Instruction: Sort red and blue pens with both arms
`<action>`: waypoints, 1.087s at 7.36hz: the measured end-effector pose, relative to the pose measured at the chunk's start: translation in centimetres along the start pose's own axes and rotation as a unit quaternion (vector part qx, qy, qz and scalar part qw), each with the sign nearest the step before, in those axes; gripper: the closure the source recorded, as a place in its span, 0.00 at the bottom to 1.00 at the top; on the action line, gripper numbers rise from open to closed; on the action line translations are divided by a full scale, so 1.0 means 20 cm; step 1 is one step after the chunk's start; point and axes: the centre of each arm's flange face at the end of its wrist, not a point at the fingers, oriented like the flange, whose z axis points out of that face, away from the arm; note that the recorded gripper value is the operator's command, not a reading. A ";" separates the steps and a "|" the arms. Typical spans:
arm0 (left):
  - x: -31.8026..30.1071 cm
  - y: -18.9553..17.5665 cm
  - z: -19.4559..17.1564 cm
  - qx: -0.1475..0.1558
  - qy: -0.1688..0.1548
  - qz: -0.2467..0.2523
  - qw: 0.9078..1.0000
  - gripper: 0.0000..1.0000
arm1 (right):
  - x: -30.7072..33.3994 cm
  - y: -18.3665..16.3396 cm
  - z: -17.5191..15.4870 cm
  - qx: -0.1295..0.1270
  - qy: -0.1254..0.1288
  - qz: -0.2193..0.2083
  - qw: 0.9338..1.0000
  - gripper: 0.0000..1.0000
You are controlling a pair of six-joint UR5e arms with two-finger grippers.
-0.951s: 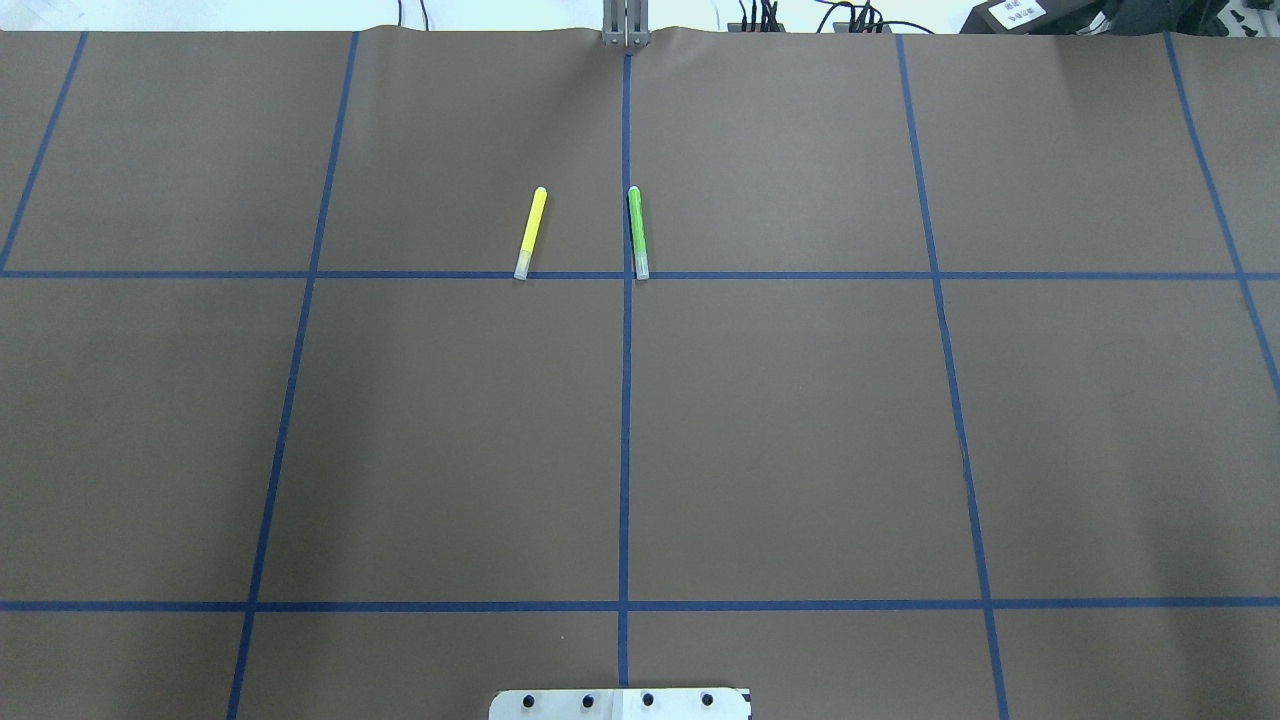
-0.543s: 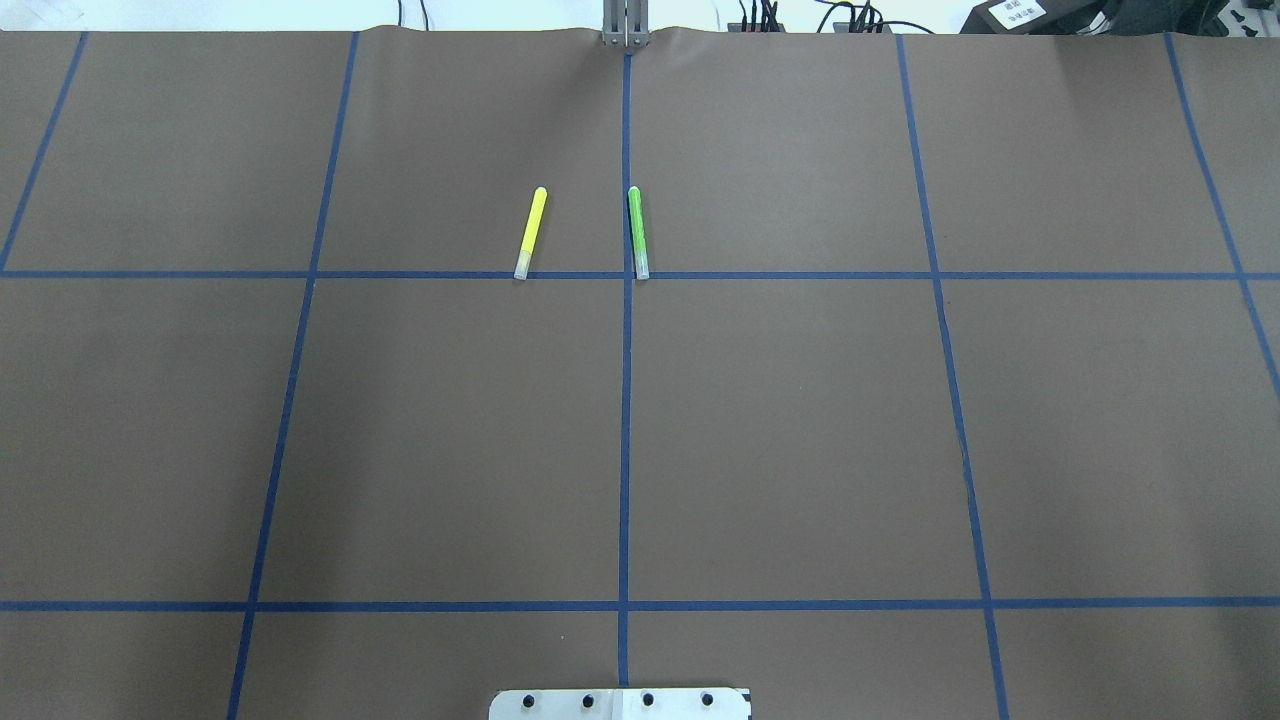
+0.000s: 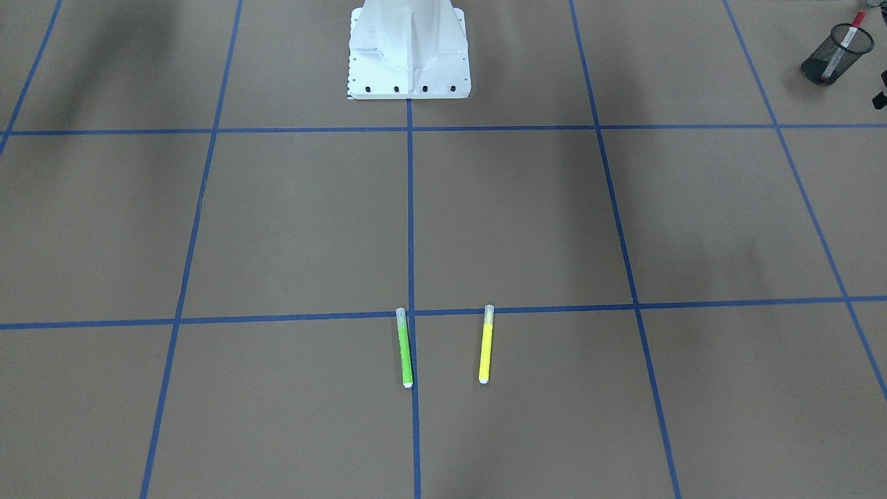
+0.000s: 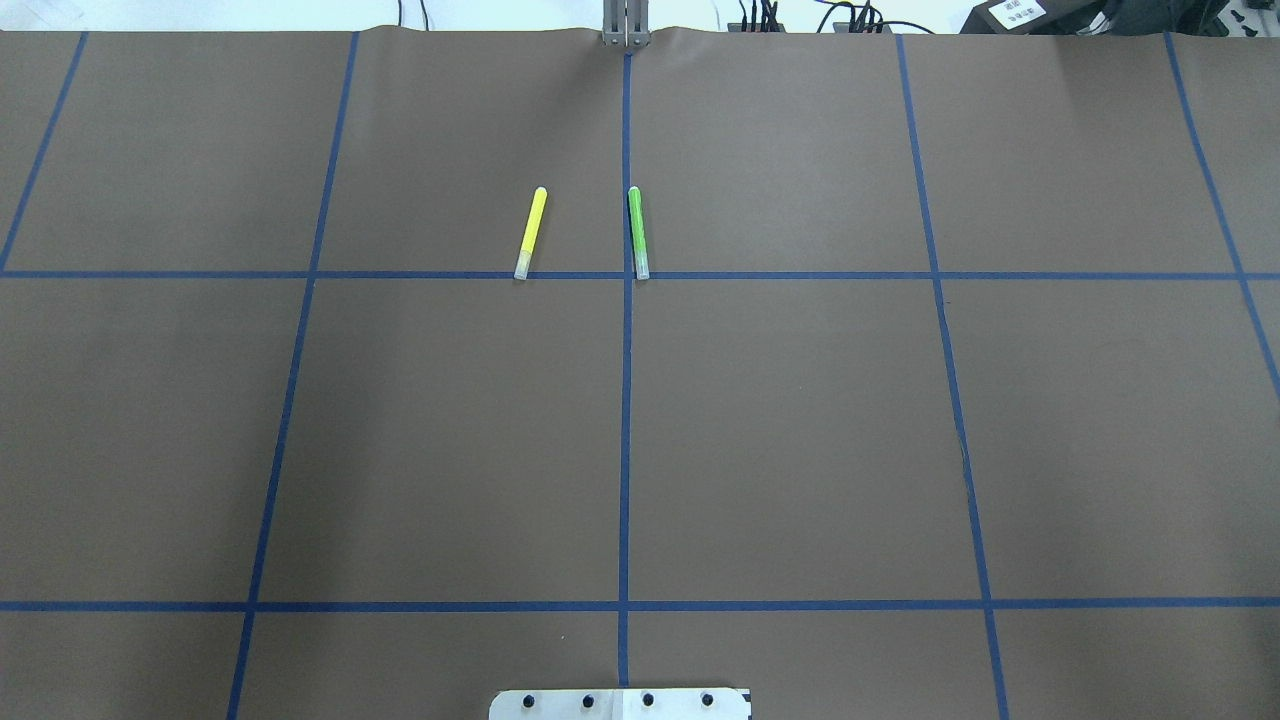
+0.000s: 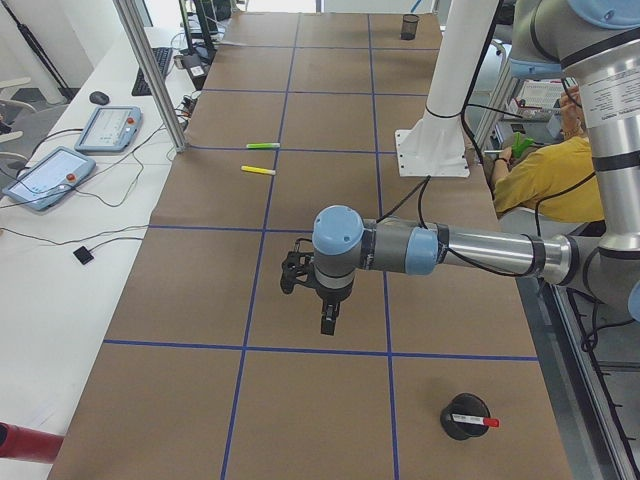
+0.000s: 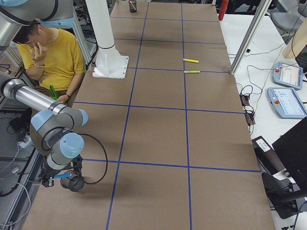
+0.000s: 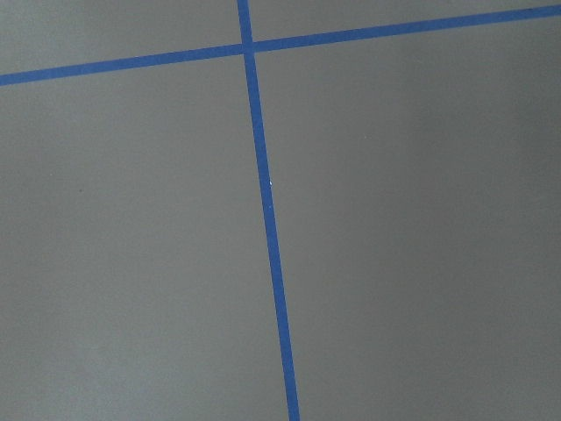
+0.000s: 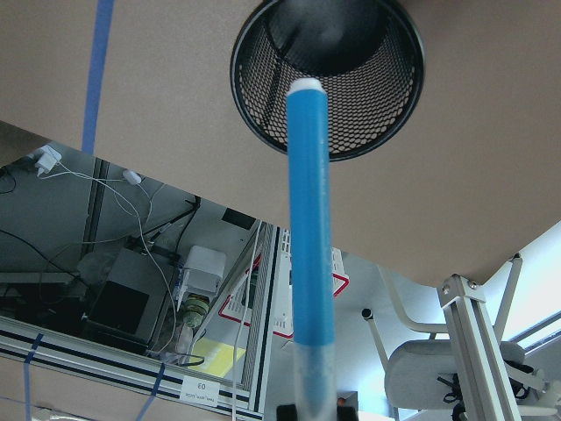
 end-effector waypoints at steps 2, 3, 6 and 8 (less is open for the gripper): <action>0.00 0.00 0.00 0.001 0.000 0.001 1.000 0.00 | 0.03 -0.02 0.05 0.008 0.001 -0.001 1.000 1.00; 0.00 0.00 0.00 0.001 0.000 0.001 1.000 0.00 | 0.05 -0.03 0.05 0.013 0.003 -0.002 1.000 1.00; 0.00 0.00 -0.01 0.002 0.000 0.000 1.000 0.00 | 0.07 -0.04 0.03 0.018 0.009 -0.007 1.000 0.98; 0.00 0.00 -0.01 0.003 0.000 0.000 1.000 0.00 | 0.07 -0.05 0.03 0.019 0.008 -0.007 1.000 0.90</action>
